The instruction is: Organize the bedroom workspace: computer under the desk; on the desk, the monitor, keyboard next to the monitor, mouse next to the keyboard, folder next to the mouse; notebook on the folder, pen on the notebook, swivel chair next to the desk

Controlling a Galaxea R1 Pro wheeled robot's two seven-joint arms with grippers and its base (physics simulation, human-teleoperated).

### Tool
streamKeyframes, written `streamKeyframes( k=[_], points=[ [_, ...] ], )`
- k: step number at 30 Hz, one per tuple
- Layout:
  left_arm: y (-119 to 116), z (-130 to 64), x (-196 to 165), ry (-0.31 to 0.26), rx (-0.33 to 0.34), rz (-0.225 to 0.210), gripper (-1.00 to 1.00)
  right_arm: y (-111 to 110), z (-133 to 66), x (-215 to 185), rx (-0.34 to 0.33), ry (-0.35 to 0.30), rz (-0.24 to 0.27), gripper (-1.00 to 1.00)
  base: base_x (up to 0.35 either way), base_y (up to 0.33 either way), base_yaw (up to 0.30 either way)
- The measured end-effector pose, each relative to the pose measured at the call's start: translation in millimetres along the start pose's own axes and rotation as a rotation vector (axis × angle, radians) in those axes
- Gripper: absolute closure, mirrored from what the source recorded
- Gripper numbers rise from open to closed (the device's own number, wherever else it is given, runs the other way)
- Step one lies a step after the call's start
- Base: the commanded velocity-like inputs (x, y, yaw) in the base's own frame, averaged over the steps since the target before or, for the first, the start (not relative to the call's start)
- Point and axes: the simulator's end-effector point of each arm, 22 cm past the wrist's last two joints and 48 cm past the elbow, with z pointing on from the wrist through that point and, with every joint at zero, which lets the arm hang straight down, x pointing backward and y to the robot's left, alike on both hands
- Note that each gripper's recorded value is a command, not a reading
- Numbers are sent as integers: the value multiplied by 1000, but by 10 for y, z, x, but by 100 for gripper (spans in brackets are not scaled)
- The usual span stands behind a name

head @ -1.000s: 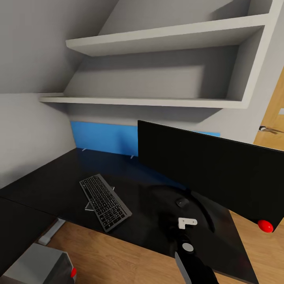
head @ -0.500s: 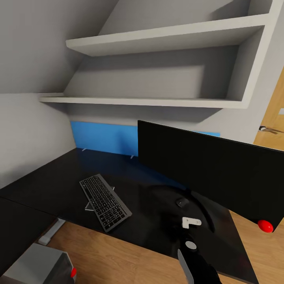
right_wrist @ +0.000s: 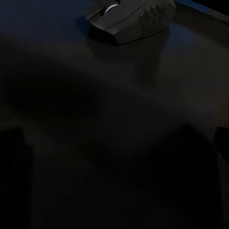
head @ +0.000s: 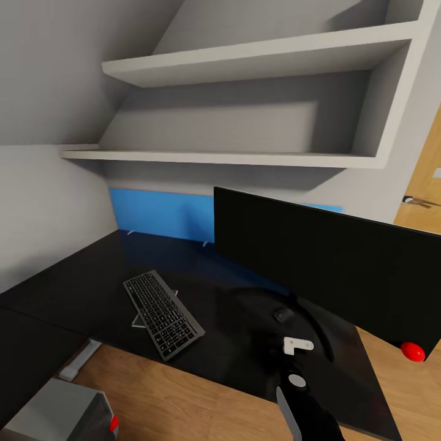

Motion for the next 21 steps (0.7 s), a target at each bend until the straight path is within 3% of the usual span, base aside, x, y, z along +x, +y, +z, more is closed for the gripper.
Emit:
streamKeyframes(
  k=[21],
  points=[
    [6,0,-2,0,0,0,-100,-11,-1,-3,3,-1,-1,-100,124,0,0]
  ],
)
